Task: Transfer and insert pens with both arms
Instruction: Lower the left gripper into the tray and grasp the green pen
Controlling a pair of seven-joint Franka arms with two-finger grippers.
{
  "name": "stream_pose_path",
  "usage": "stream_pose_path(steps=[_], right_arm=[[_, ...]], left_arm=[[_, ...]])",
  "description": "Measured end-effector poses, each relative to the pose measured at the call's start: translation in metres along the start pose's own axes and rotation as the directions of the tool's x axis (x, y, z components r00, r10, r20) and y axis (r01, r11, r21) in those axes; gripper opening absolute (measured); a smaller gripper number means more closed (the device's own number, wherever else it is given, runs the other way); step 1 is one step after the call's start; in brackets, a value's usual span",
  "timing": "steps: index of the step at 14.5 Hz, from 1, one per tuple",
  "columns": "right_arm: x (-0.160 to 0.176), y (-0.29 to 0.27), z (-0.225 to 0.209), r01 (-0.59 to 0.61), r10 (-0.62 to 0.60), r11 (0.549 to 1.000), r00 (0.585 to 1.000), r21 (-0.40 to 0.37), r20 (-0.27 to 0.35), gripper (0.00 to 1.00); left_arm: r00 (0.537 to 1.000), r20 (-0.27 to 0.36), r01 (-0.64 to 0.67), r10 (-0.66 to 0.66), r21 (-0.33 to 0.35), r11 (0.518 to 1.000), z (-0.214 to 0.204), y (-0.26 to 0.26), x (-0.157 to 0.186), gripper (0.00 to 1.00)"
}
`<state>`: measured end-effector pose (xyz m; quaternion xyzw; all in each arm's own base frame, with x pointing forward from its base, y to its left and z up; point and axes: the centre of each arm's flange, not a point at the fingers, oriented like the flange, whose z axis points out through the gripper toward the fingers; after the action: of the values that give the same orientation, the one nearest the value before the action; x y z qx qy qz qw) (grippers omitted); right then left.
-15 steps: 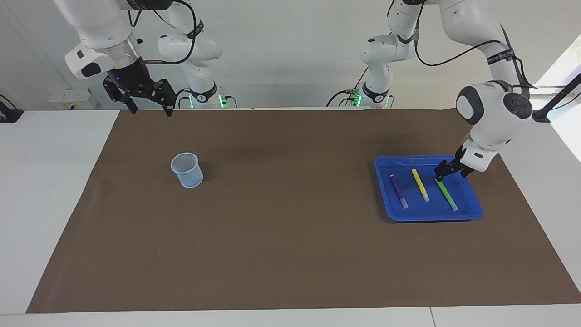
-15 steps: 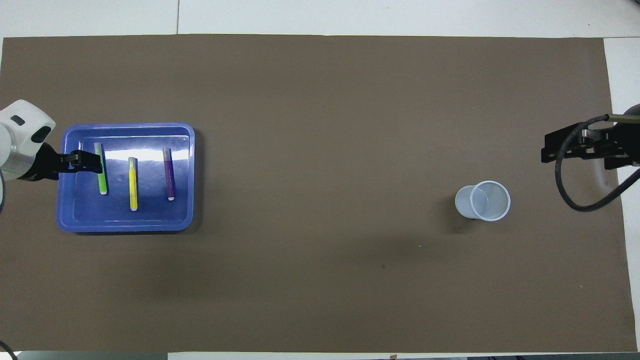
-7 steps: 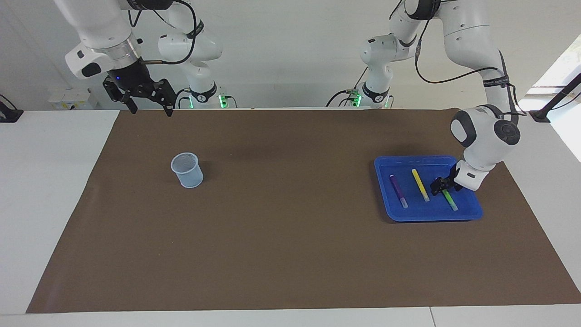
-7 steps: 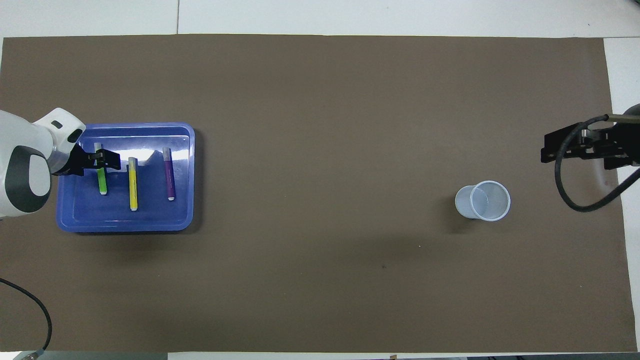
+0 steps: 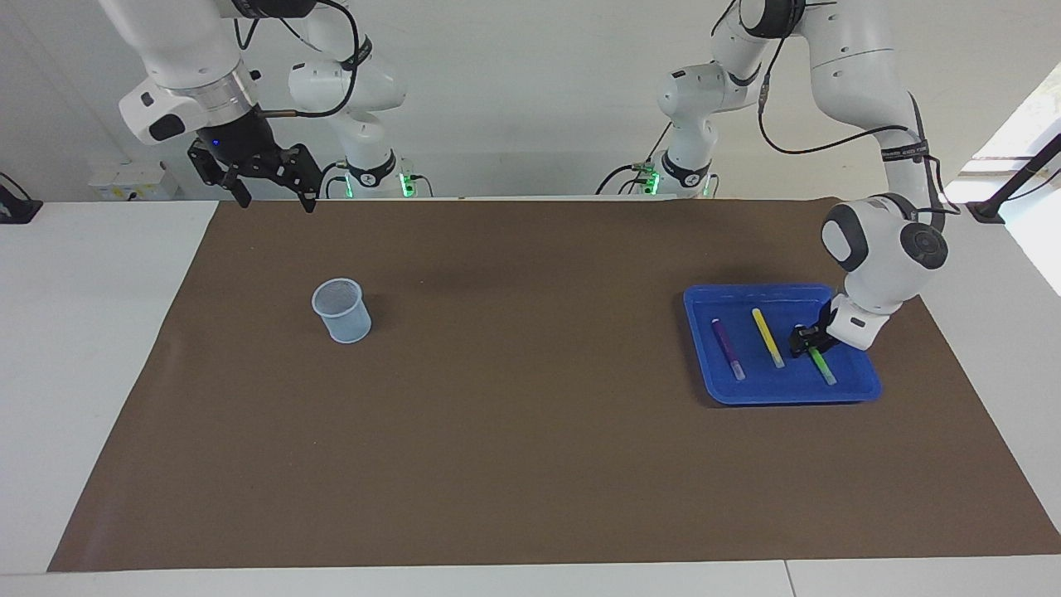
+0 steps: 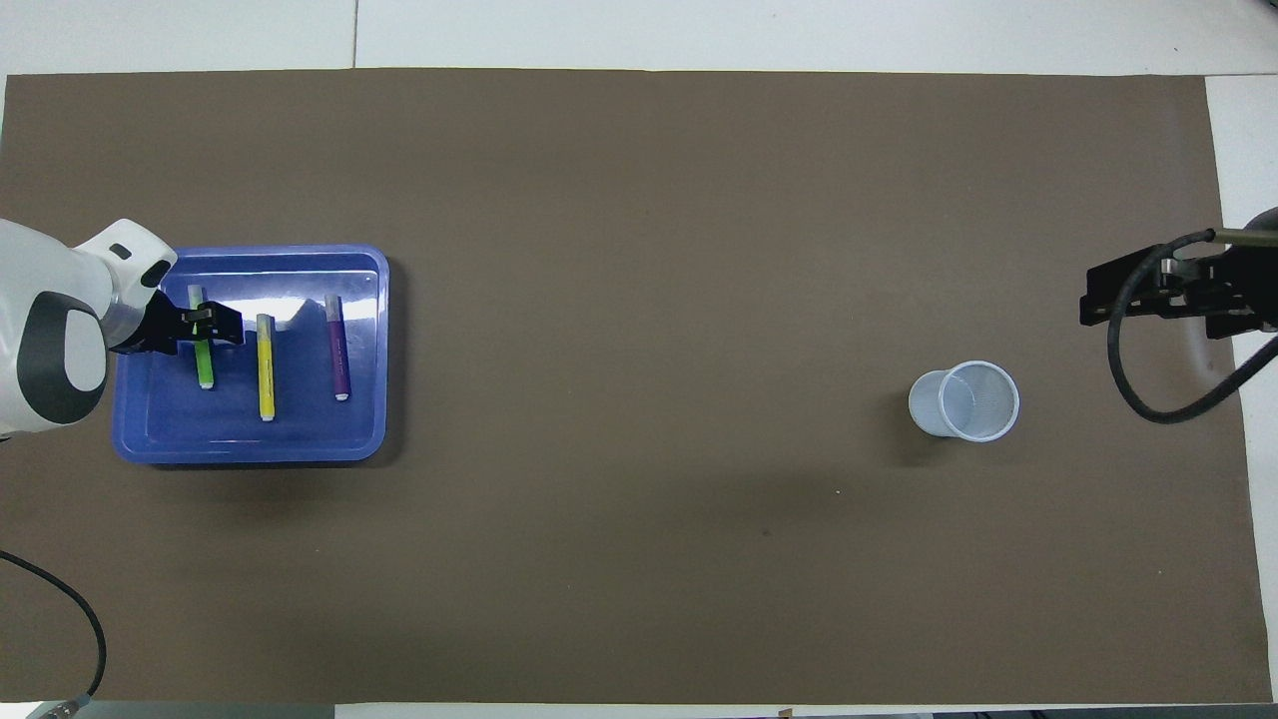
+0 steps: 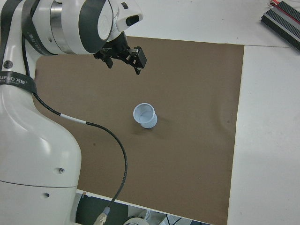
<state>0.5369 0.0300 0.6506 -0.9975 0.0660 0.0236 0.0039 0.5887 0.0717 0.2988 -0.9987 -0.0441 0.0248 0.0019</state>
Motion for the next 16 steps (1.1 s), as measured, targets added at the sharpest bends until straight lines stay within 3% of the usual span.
stream_pose_path(steps=[1,2,3,4,6,12,16], right_arm=[[0.0,-0.001,0.0,0.001,-0.001,1.0,1.0,0.0,0.0,1.0],[0.0,-0.001,0.0,0.002,-0.002,1.0,1.0,0.0,-0.001,1.0],[0.0,-0.001,0.0,0.003,-0.003,1.0,1.0,0.0,-0.001,1.0],[0.0,-0.002,0.0,0.003,-0.003,1.0,1.0,0.0,-0.001,1.0],[0.0,-0.002,0.0,0.003,-0.003,1.0,1.0,0.0,-0.001,1.0],[-0.002,-0.005,-0.002,0.007,-0.007,0.999,1.0,0.034,0.004,1.0],[-0.004,-0.005,-0.002,0.007,-0.008,0.999,1.0,0.039,0.014,1.0]], left_arm=[[1.0,0.001,-0.001,0.001,0.0,1.0,0.0,0.0,0.0,0.56],[1.0,-0.001,-0.004,0.004,0.0,1.0,-0.001,0.0,0.0,0.43],[1.0,-0.002,-0.007,0.007,0.0,1.0,-0.002,0.0,0.001,0.37],[1.0,-0.001,-0.008,0.008,0.0,1.0,-0.002,0.0,0.001,0.37],[1.0,-0.002,-0.009,0.009,0.0,1.0,-0.002,0.0,0.001,0.17],[1.0,-0.004,-0.012,0.012,0.0,1.0,-0.004,0.001,0.002,0.17],[0.998,0.055,-0.025,0.025,-0.003,1.0,-0.036,0.008,0.012,0.17]])
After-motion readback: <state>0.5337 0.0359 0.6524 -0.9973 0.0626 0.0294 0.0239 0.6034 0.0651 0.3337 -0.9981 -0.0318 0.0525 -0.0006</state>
